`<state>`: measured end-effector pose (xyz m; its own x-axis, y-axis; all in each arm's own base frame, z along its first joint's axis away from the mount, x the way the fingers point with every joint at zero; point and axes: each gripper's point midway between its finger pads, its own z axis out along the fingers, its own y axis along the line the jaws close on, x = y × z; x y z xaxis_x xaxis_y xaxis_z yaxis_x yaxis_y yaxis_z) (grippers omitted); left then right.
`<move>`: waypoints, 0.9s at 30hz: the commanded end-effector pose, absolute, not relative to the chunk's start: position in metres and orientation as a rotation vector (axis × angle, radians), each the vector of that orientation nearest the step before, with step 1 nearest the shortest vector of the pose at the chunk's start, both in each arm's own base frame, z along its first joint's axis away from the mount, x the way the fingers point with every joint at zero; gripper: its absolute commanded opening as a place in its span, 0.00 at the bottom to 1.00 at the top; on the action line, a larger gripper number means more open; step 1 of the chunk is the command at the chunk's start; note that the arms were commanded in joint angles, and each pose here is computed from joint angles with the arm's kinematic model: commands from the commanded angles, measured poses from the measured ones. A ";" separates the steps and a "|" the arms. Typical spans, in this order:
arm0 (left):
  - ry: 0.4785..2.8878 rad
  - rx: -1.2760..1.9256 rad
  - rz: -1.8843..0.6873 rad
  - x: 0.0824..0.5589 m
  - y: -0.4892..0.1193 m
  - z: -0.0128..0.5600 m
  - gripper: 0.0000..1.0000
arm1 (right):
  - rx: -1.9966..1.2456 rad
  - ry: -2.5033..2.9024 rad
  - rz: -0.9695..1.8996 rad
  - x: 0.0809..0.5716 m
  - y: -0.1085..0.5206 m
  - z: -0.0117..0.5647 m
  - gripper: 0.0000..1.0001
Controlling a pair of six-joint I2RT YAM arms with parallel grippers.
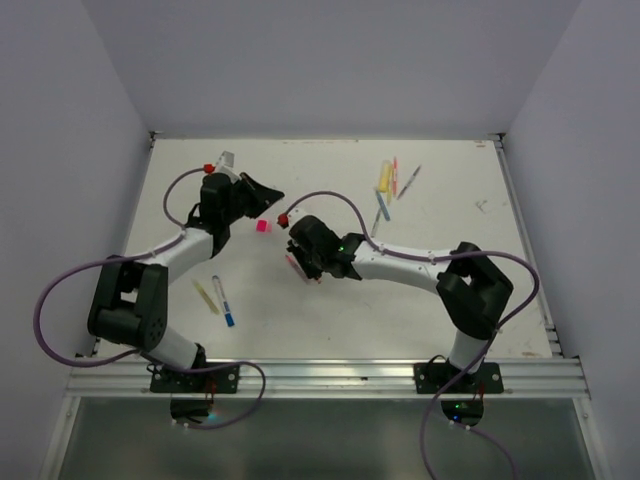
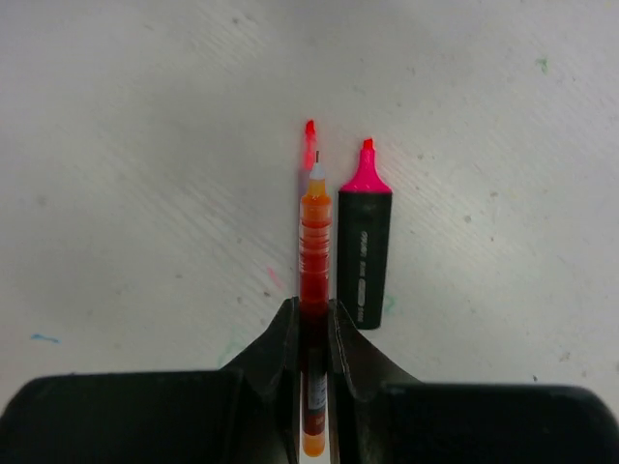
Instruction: Open the pen caps
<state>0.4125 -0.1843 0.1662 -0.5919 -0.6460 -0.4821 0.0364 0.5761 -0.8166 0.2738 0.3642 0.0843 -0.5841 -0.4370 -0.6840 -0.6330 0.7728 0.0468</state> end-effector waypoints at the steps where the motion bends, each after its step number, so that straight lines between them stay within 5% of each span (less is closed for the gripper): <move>1: 1.976 -0.464 -1.010 0.424 -0.185 0.165 0.00 | -0.739 2.254 0.183 0.288 0.328 0.097 0.00; 12: 2.246 -0.248 -0.906 0.430 -0.219 0.084 0.00 | -0.726 2.355 0.185 0.314 0.320 0.057 0.00; 15: 2.280 -0.221 -0.850 0.432 -0.217 0.072 0.00 | -0.702 2.375 0.207 0.319 0.319 0.047 0.11; 20: 2.316 -0.221 -0.823 0.434 -0.216 0.056 0.00 | -0.664 2.393 0.282 0.326 0.321 0.040 0.12; 27: 2.382 -0.228 -0.737 0.433 -0.208 0.037 0.00 | -0.665 2.419 0.350 0.322 0.323 0.031 0.27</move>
